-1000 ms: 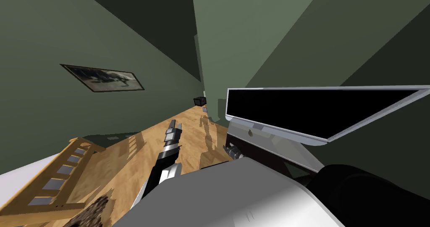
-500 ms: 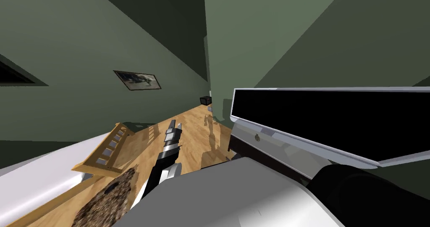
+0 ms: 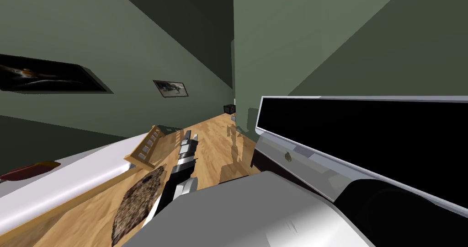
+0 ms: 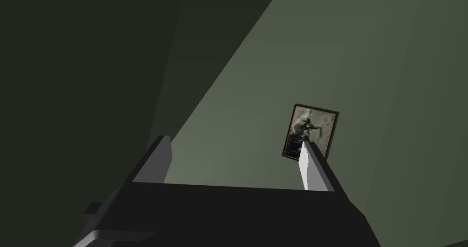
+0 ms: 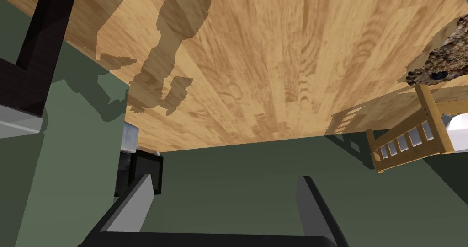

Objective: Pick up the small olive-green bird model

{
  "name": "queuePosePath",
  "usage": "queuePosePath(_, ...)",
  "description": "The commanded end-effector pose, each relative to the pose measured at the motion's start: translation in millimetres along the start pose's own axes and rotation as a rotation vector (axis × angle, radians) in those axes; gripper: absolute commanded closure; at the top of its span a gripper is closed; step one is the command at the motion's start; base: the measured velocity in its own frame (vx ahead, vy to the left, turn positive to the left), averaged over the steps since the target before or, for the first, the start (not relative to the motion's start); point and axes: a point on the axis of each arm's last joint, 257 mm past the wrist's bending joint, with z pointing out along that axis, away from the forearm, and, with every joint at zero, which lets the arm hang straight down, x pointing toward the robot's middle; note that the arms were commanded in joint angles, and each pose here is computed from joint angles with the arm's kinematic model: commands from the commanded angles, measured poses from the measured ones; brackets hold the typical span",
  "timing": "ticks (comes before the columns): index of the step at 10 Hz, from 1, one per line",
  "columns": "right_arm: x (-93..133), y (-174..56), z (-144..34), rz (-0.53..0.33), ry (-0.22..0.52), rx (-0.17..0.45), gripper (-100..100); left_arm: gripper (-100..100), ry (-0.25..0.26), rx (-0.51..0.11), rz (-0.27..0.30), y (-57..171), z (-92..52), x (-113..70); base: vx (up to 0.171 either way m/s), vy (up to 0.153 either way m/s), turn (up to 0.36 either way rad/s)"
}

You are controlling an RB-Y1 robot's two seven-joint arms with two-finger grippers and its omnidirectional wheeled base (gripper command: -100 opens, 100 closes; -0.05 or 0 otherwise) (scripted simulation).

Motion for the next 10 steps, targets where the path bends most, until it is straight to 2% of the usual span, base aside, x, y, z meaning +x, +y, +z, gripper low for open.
queuePosePath(1, 39.2, -1.5, -9.2, -0.099, 0.083, -0.005, -100, 0, 0.000, 0.000, 0.000, 0.0, 0.0, 0.0, -0.015, -0.054, 0.359)
queuePosePath(2, 42.1, -2.7, -9.6, -0.112, 0.088, -0.004, -100, 0, 0.000, 0.000, 0.000, -0.1, 0.1, 0.1, -0.009, -0.055, 0.169)
queuePosePath(3, 75.2, -7.3, -22.2, -0.193, 0.160, -0.012, -100, 0, 0.000, 0.000, 0.000, 0.0, 0.0, 0.0, -0.010, -0.061, 0.344)
queuePosePath(4, 75.9, -7.7, -22.4, -0.205, 0.162, -0.012, -100, 0, 0.000, 0.000, 0.000, 0.0, 0.0, 0.1, -0.009, -0.069, 0.147)
queuePosePath(5, 107.8, -14.4, -37.2, -0.289, 0.232, -0.024, -100, 0, 0.000, 0.000, 0.000, 0.0, 0.0, 0.0, 0.007, -0.080, 0.266)
queuePosePath(6, 107.7, -14.4, -37.2, -0.297, 0.232, -0.024, -100, 0, 0.000, 0.000, 0.000, 0.0, 0.0, 0.0, 0.004, -0.071, 0.189)
queuePosePath(7, 133.1, -20.1, -52.0, -0.375, 0.290, -0.041, -100, 0, 0.000, 0.000, 0.000, 0.0, 0.0, 0.0, -0.008, -0.079, 0.305)
queuePosePath(8, 137.5, -22.4, -53.6, -0.387, 0.299, -0.040, -100, 0, 0.000, 0.000, 0.000, 0.0, 0.0, 0.0, -0.008, -0.074, 0.148)
queuePosePath(9, 165.0, -31.3, -71.3, -0.475, 0.363, -0.058, -100, 0, 0.000, 0.000, 0.000, 0.0, 0.0, -0.1, 0.010, -0.069, 0.233)
queuePosePath(10, 165.0, -31.3, -71.3, -0.475, 0.363, -0.058, -100, 0, 0.000, 0.000, 0.000, 0.0, 0.0, 0.0, 0.002, -0.066, 0.174)
